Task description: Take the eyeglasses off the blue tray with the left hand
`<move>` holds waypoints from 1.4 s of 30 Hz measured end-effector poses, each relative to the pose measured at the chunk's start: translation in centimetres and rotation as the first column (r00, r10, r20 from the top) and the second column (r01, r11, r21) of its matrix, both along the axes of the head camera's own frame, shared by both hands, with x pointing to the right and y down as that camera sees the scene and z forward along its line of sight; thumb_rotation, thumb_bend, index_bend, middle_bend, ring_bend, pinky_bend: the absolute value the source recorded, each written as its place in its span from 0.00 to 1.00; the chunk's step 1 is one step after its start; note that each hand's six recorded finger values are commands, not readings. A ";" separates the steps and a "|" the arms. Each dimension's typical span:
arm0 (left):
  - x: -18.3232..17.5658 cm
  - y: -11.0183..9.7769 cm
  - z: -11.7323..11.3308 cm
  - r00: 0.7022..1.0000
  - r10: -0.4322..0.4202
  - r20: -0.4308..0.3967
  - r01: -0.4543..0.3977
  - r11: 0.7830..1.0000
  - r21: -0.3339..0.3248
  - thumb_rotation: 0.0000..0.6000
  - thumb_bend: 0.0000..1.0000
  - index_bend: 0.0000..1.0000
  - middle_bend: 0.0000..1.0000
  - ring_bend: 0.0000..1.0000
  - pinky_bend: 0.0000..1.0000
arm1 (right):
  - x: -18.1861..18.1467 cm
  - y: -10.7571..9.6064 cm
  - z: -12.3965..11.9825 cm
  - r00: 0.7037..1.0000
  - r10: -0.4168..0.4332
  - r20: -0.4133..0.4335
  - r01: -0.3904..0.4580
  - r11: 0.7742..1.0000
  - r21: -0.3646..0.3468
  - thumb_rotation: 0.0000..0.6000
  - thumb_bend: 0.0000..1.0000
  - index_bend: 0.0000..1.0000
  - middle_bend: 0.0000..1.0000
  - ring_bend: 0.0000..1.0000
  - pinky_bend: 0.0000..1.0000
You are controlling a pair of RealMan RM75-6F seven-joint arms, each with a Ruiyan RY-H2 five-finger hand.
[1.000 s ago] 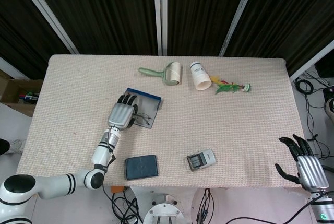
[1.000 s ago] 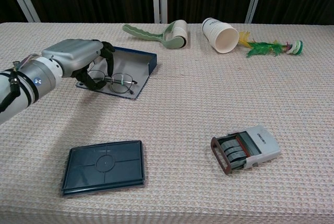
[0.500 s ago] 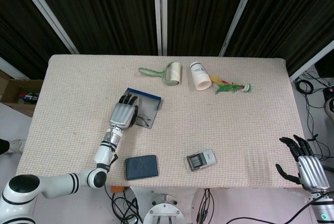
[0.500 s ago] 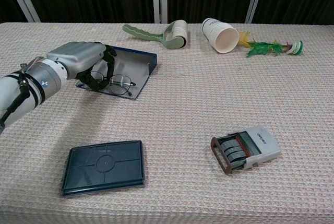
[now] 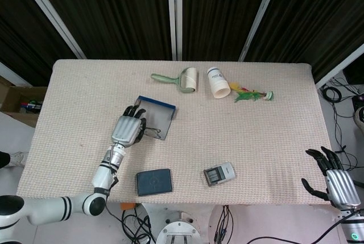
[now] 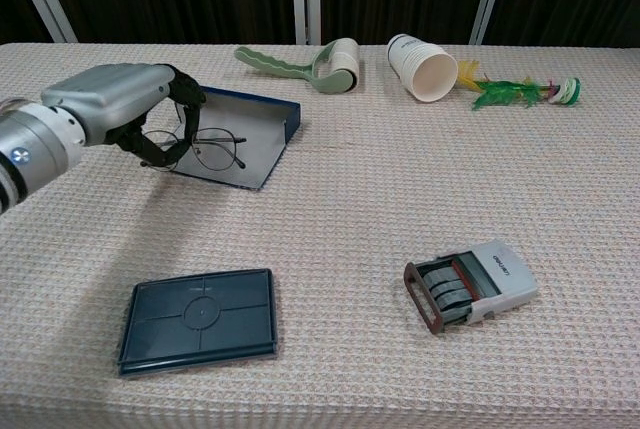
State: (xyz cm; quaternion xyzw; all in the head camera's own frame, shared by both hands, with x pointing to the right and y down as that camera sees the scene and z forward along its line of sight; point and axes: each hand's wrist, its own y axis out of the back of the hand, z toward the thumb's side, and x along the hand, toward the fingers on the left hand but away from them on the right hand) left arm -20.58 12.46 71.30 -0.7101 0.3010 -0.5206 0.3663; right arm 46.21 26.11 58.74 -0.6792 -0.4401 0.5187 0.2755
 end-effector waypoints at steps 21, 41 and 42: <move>4.6 6.4 -1.3 0.977 0.211 -0.026 -0.212 0.976 -0.049 1.00 0.51 0.54 0.15 0.06 0.11 | -1.0 -0.3 0.1 1.000 -0.024 -0.008 0.024 1.000 -0.011 1.00 0.24 0.18 0.18 0.00 0.10; -3.2 1.9 -5.4 0.998 -0.039 -0.047 0.044 0.995 0.093 1.00 0.28 0.21 0.12 0.06 0.11 | -0.9 -0.9 -0.1 0.999 -0.047 -0.012 0.046 0.998 -0.042 1.00 0.24 0.18 0.18 0.00 0.10; -5.2 1.4 -5.8 0.997 -0.074 -0.033 0.077 0.990 0.114 1.00 0.27 0.21 0.12 0.06 0.11 | -1.0 -1.2 -0.2 0.998 -0.054 -0.011 0.054 0.998 -0.044 1.00 0.24 0.18 0.18 0.00 0.10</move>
